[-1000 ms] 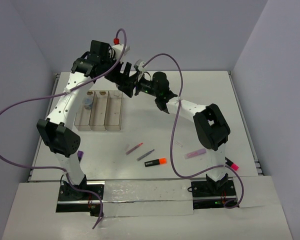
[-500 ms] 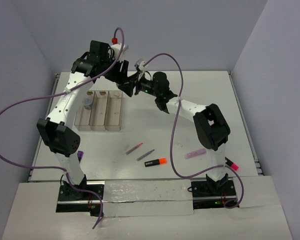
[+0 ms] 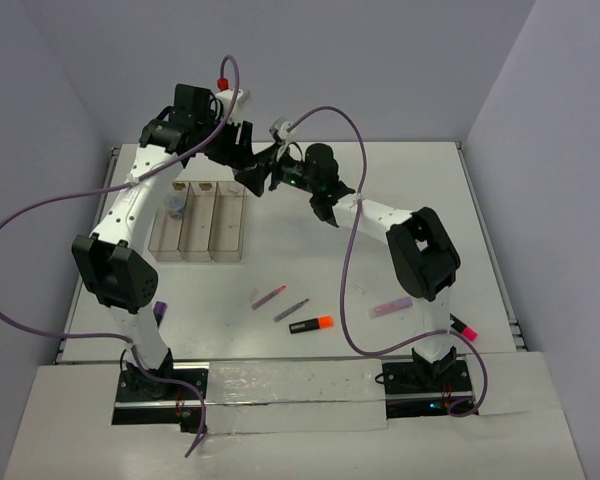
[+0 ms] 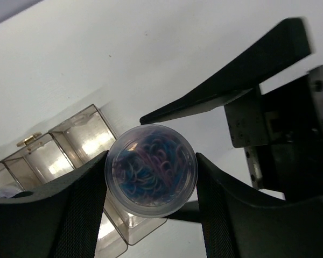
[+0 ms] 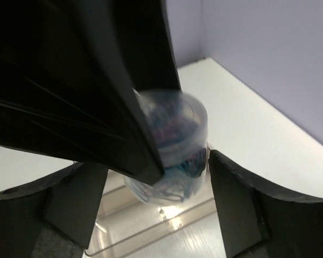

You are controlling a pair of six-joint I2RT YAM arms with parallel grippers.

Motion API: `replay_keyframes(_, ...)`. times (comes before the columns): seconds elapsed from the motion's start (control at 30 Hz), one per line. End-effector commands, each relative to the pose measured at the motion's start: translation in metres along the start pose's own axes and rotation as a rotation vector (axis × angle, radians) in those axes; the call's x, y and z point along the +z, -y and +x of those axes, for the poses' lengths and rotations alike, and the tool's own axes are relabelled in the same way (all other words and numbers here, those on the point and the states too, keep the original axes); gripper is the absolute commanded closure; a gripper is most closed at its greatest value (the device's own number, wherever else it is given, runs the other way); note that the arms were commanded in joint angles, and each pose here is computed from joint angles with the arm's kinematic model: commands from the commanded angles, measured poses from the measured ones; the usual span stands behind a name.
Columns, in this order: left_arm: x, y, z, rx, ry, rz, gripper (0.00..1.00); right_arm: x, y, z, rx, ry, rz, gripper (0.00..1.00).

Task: Sort the stationery into containers
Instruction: Place the stationery in the storage box.

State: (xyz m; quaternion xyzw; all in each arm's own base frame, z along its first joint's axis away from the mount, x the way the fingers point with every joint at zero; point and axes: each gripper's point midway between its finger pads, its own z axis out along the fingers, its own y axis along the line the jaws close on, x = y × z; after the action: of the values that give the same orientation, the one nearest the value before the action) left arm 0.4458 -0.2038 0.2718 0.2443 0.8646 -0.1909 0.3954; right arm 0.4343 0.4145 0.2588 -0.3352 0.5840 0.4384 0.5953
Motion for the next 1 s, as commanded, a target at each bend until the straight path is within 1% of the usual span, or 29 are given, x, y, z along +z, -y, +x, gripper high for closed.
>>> replay_keyframes(0.0, 0.003, -0.012, 0.006, -0.066, 0.017, 0.015, 1.0, -0.002, -0.023, -0.076, -0.134, 0.184, -0.072, 0.03)
replay_keyframes(0.03, 0.003, -0.018, 0.006, -0.066, 0.025, -0.004, 1.0, -0.002, -0.023, -0.075, -0.133, 0.176, -0.072, 0.0)
replay_keyframes(0.13, -0.002, -0.045, 0.009, -0.08, 0.041, -0.074, 1.0, -0.004, -0.023, -0.071, -0.14, 0.144, -0.082, 0.0)
replay_keyframes(0.3, -0.017, -0.096, 0.033, -0.163, 0.02, -0.204, 1.0, -0.016, -0.026, -0.062, -0.146, 0.111, -0.074, 0.0)
replay_keyframes(0.4, -0.036, -0.123, 0.056, -0.203, 0.015, -0.299, 1.0, -0.029, -0.029, -0.06, -0.159, 0.101, -0.048, 0.0)
replay_keyframes(0.43, -0.04, -0.129, 0.065, -0.218, 0.003, -0.321, 1.0, -0.032, -0.031, -0.067, -0.17, 0.112, -0.043, 0.0)
replay_keyframes(0.5, -0.048, -0.143, 0.097, -0.259, -0.039, -0.375, 1.0, -0.045, -0.031, -0.067, -0.17, 0.11, 0.002, 0.0)
replay_keyframes(0.53, -0.049, -0.148, 0.112, -0.276, -0.062, -0.399, 1.0, -0.05, -0.032, -0.066, -0.168, 0.107, 0.015, 0.0)
replay_keyframes(0.57, -0.054, -0.152, 0.115, -0.279, -0.058, -0.421, 1.0, -0.054, -0.031, -0.059, -0.164, 0.094, 0.03, 0.0)
replay_keyframes(0.63, -0.054, -0.158, 0.136, -0.299, -0.084, -0.444, 1.0, -0.061, -0.031, -0.063, -0.17, 0.101, 0.052, 0.0)
replay_keyframes(0.7, -0.057, -0.164, 0.143, -0.353, -0.072, -0.476, 1.0, -0.068, -0.027, -0.061, -0.168, 0.095, 0.074, 0.0)
replay_keyframes(0.77, -0.056, -0.171, 0.151, -0.372, -0.071, -0.503, 1.0, -0.075, -0.02, -0.057, -0.147, 0.089, 0.1, 0.0)
replay_keyframes(0.9, -0.053, -0.184, 0.166, -0.383, -0.088, -0.549, 1.0, -0.086, -0.006, -0.055, -0.096, 0.08, 0.137, 0.0)
replay_keyframes(0.97, -0.05, -0.189, 0.176, -0.381, -0.101, -0.569, 1.0, -0.091, -0.004, -0.057, -0.104, 0.082, 0.159, 0.0)
